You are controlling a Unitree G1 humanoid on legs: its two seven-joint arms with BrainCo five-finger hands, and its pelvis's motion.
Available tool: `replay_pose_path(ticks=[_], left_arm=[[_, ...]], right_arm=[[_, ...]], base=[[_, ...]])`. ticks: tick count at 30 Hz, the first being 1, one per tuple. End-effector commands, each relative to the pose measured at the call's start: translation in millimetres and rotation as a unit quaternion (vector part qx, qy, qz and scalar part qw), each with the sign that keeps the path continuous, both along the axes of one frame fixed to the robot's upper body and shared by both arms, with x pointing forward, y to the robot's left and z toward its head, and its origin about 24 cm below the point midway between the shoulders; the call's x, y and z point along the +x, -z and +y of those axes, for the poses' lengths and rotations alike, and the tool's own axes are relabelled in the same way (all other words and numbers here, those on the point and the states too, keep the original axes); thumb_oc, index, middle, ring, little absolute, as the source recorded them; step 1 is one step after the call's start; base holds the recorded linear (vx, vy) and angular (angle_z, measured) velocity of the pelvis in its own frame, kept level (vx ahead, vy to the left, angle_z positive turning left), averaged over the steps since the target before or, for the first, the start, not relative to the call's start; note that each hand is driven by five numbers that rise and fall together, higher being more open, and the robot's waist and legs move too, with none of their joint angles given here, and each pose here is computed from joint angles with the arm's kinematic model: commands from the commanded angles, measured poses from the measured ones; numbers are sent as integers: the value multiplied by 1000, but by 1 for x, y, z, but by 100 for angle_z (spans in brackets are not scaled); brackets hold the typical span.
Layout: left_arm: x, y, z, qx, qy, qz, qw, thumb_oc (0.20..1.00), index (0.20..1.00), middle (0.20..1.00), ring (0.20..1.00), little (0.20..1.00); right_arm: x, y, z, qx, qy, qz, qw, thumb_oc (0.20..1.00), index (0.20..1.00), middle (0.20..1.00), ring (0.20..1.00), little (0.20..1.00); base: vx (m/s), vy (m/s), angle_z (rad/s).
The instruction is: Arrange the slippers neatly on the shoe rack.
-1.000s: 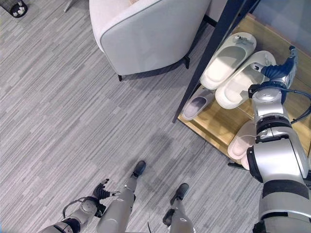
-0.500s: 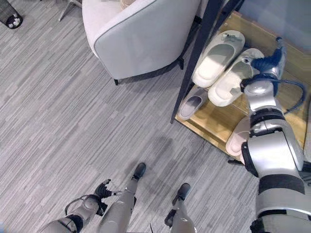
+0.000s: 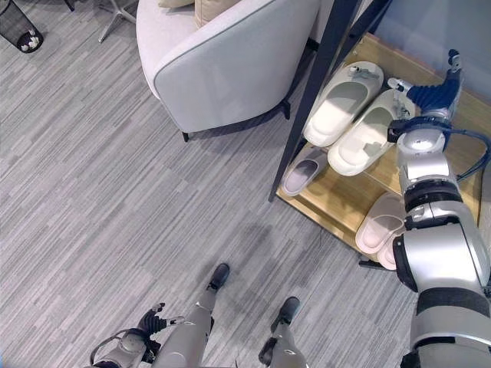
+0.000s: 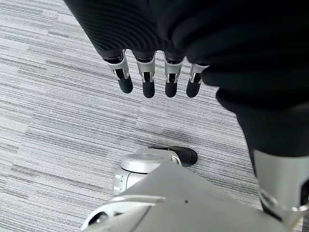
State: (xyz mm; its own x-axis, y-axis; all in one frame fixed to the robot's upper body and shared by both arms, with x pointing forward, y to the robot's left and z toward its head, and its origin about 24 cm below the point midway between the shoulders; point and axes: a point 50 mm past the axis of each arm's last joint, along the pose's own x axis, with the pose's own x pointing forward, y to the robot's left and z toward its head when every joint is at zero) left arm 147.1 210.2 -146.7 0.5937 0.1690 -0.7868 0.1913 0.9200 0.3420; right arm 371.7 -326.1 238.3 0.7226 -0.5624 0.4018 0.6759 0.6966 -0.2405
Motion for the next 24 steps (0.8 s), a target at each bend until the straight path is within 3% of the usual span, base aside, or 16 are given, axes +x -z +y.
replay_pose_path(ticks=[1,8,14,20,24], left_arm=[[-7,6,-6,-5,-3,31,1000,1000,1000,1000,1000,1000],[-13,8,-3,-2,-1,45,999,1000,1000,1000,1000,1000],[-41,16,-3,-13,-5,92,996,1000,1000,1000,1000,1000],[-59,20,-2,-19,4,122,992,1000,1000,1000,1000,1000],[-92,25,9,-16,-9,170,985,1000,1000,1000,1000,1000]], right_arm=[[-18,-8,-17,-54,43,-41,997,1000,1000,1000,1000,1000],[-39,34,-45,-57,95,28,993,1000,1000,1000,1000,1000],[-34,87,-9,-46,-29,92,994,1000,1000,1000,1000,1000],[-58,139,11,-33,-101,147,983,1000,1000,1000,1000,1000],[-71,161,31,-57,-172,190,965,1000,1000,1000,1000,1000]], base=[[0,0,0],[-11,-23,-10],[1,-28,-21],[101,31,-16],[146,102,-75]])
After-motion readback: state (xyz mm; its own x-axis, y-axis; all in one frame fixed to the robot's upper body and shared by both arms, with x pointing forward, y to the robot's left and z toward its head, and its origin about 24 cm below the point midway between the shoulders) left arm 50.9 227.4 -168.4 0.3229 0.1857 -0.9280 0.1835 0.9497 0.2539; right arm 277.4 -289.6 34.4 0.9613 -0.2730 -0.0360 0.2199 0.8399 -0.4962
